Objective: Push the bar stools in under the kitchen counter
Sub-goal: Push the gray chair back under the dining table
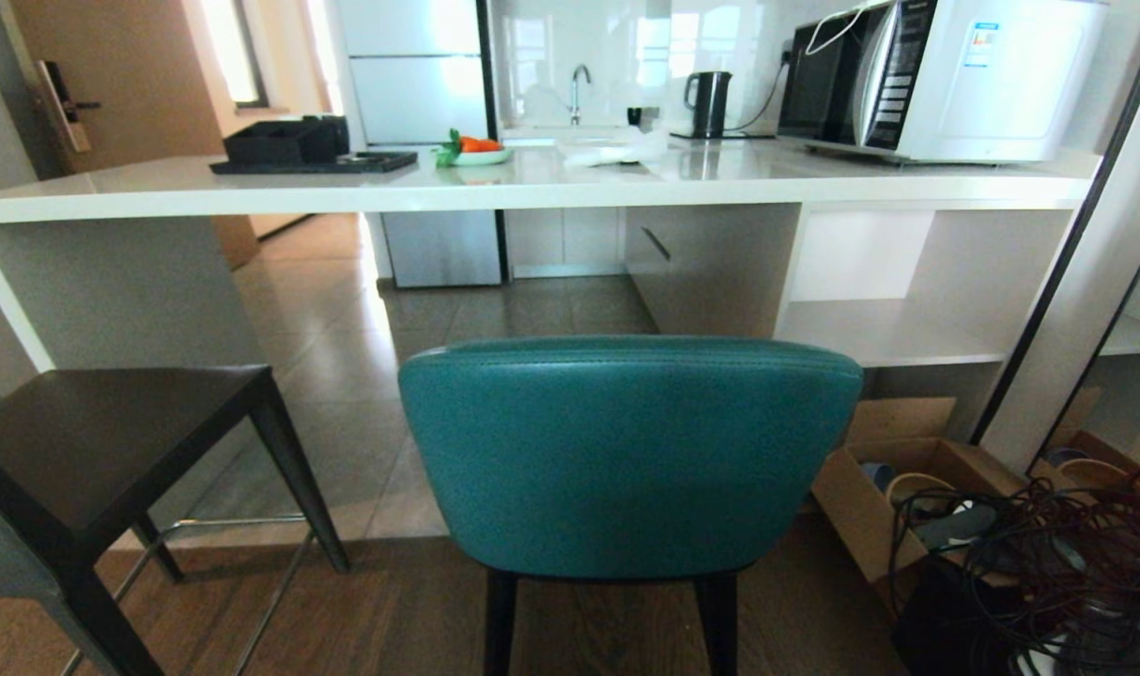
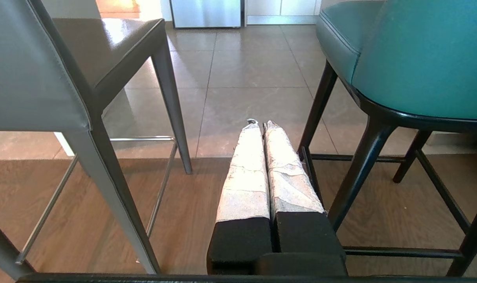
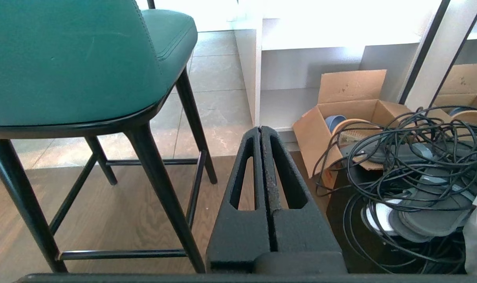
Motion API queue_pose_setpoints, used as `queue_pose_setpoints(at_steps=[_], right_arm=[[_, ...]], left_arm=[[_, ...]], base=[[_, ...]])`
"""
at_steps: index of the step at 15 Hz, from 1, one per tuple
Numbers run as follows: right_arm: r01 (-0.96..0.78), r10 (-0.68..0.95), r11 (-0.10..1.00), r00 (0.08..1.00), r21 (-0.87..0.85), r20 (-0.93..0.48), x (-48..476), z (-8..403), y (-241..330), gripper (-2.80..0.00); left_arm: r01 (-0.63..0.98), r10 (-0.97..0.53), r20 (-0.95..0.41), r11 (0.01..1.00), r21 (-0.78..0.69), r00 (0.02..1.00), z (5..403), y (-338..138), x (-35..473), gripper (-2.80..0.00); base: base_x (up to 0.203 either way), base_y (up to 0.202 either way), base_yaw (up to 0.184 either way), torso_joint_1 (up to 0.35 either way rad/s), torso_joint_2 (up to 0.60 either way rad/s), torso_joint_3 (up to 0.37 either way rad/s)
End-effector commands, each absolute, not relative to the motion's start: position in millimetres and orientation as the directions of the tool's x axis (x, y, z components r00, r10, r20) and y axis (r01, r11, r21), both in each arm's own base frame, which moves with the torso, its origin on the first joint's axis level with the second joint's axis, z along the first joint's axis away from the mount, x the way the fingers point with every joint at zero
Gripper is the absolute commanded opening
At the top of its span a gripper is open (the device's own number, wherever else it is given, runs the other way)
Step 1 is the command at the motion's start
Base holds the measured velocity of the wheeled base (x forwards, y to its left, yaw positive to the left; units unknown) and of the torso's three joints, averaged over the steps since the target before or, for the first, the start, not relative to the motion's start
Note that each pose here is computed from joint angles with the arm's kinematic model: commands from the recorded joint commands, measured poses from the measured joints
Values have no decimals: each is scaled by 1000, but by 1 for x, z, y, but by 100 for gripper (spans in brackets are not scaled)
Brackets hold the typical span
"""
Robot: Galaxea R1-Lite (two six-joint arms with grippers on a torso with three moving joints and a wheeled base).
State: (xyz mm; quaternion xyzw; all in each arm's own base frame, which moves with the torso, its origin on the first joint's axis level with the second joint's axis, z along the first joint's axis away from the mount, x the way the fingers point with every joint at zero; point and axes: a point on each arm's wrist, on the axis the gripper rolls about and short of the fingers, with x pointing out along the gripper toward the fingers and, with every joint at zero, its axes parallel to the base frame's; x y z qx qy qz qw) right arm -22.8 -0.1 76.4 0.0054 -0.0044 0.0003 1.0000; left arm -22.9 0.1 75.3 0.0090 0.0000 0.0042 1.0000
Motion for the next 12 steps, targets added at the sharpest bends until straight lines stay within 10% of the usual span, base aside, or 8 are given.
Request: queue_pose_setpoints(at_steps=[1,12], right_arm=[[-2,2,1000,1000,11,3,-22,75,0,-280],[-2,2,1000,1000,11,3,-22,75,0,-280]], left_arm=[[-9,9,-3,1000,18,1000,74,0,-23,-280],[-6,6,-2,1000,15,1000,75,0,-23,-280]], base=[[0,0,0,0,0,0],[-49,0,-1,2,1,1]])
